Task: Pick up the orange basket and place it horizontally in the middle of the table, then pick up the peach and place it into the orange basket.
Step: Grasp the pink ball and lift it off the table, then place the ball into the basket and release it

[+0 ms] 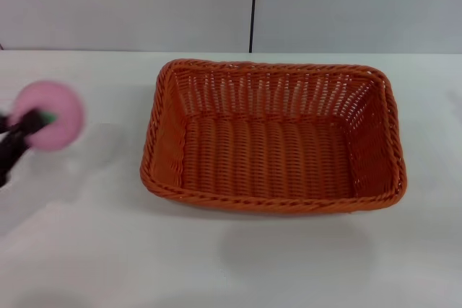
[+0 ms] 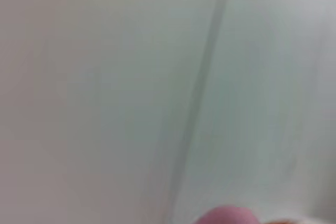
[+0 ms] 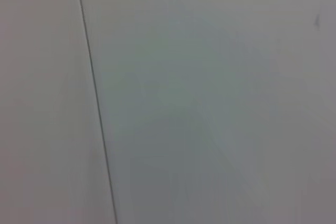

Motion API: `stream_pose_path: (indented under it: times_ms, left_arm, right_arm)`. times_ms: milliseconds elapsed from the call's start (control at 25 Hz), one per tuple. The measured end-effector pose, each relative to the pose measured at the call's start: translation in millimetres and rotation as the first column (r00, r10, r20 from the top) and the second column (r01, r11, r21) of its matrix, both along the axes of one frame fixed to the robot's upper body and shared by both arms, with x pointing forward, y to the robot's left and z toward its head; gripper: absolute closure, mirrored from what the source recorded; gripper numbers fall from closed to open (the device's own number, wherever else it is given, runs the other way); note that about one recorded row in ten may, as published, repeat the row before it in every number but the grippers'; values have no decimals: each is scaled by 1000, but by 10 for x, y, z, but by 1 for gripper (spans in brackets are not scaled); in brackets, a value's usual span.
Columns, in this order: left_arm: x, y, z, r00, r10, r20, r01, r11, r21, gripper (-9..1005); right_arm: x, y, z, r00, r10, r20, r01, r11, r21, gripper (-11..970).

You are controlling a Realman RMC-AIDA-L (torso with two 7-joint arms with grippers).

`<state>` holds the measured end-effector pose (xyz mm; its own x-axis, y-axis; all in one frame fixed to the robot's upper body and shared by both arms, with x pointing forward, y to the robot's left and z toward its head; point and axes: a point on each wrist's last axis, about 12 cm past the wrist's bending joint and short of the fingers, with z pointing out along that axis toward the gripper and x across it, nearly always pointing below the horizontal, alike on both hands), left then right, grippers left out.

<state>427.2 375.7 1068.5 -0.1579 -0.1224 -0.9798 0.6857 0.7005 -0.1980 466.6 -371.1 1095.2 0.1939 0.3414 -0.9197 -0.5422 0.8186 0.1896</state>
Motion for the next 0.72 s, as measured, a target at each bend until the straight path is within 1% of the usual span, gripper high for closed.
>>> stream_pose_path:
  times_ms: [80,200,240,280,400,480,560,640,720]
  left_arm:
    - [140,-189,46,996,-86,37,88,995,-52,848]
    - [291,-409,62,984,-169,57,174,978,-119,871]
    - [370,-528,72,975,-213,65,220,965,-143,874]
    - [418,-603,78,968,-240,69,248,956,-154,878]
    - [593,-919,82,938,-336,86,346,922,-171,889]
    - [684,-1102,70,919,-384,84,393,905,-163,897]
    - [762,-1244,46,910,-409,66,415,898,-150,904]
    - [797,-1332,18,908,-416,47,418,896,-152,903]
    - [805,-1368,8,907,-419,48,422,895,-147,894]
  right_arm:
    - [2,18,7,1000,9,7,-9,1000,2,366]
    - [-3,37,19,1000,23,20,-23,1000,4,366]
    - [-8,43,24,999,28,25,-28,1000,6,366]
    - [-11,50,29,999,33,31,-33,999,7,366]
    - [-21,81,40,998,50,46,-51,999,13,366]
    - [-31,95,44,997,60,54,-61,998,18,366]
    - [-46,110,36,996,68,56,-69,997,27,366]
    - [-65,123,26,995,75,60,-77,996,38,366]
    - [-80,129,24,995,80,64,-82,996,43,366]
